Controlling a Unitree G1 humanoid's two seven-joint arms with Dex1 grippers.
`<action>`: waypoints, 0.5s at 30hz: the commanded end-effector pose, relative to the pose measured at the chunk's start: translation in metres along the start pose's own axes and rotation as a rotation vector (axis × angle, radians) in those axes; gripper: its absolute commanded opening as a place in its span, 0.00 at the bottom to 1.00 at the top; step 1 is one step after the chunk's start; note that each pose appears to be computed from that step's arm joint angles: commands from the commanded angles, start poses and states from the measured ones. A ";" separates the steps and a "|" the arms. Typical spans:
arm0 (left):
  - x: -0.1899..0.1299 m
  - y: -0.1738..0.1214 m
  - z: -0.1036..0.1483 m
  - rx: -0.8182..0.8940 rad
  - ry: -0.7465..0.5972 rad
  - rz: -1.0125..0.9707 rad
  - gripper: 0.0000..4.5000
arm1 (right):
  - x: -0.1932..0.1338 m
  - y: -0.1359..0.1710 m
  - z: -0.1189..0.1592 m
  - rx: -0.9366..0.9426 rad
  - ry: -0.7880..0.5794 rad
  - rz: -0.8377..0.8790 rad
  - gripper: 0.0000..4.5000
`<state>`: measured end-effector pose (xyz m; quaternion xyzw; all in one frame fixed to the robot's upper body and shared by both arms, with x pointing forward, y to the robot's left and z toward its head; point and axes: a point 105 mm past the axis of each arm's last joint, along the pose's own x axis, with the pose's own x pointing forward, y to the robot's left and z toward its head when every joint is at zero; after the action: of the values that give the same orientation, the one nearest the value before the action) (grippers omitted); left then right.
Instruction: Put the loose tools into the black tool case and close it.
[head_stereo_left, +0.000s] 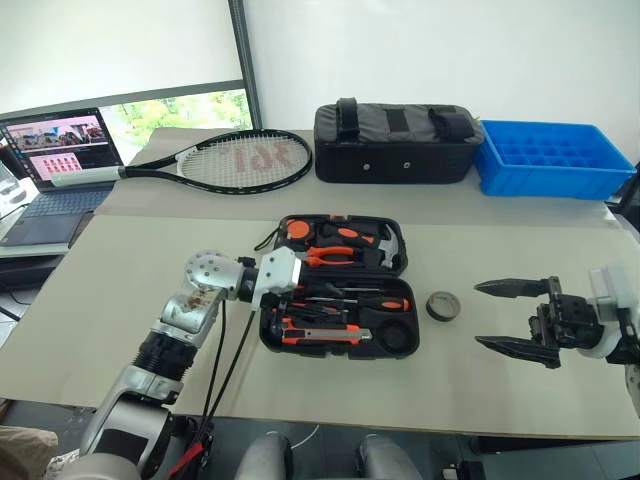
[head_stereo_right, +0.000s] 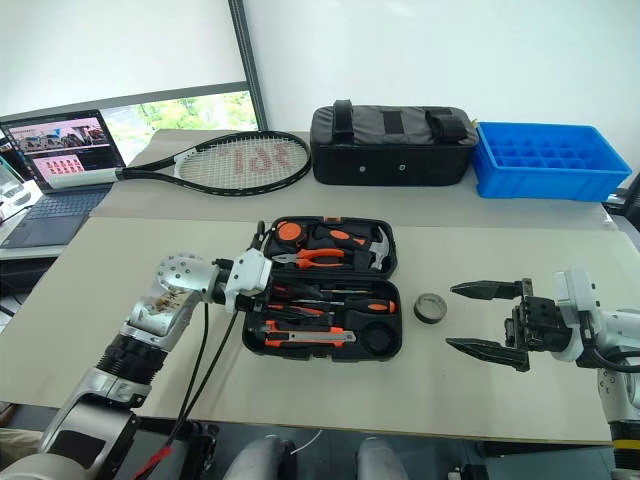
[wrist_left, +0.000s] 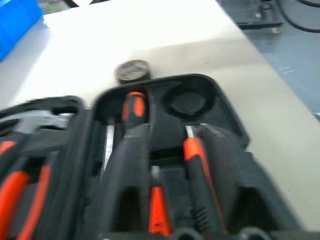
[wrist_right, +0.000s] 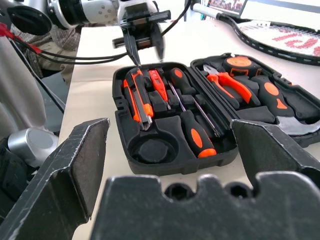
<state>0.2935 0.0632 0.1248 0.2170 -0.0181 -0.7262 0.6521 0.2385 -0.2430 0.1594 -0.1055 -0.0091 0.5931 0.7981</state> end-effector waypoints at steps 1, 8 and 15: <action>0.004 -0.002 -0.010 0.007 0.020 -0.021 0.02 | -0.003 0.001 0.006 -0.051 -0.015 0.010 1.00; 0.013 -0.011 -0.030 -0.021 0.063 -0.064 0.02 | -0.005 0.005 0.004 -0.047 -0.016 -0.001 1.00; 0.016 -0.015 -0.052 -0.073 0.109 -0.080 0.02 | -0.005 0.005 0.004 -0.045 -0.012 -0.006 1.00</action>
<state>0.2963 0.0606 0.0847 0.2298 0.0169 -0.7391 0.6329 0.2341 -0.2465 0.1522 -0.0984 -0.0062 0.5859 0.8044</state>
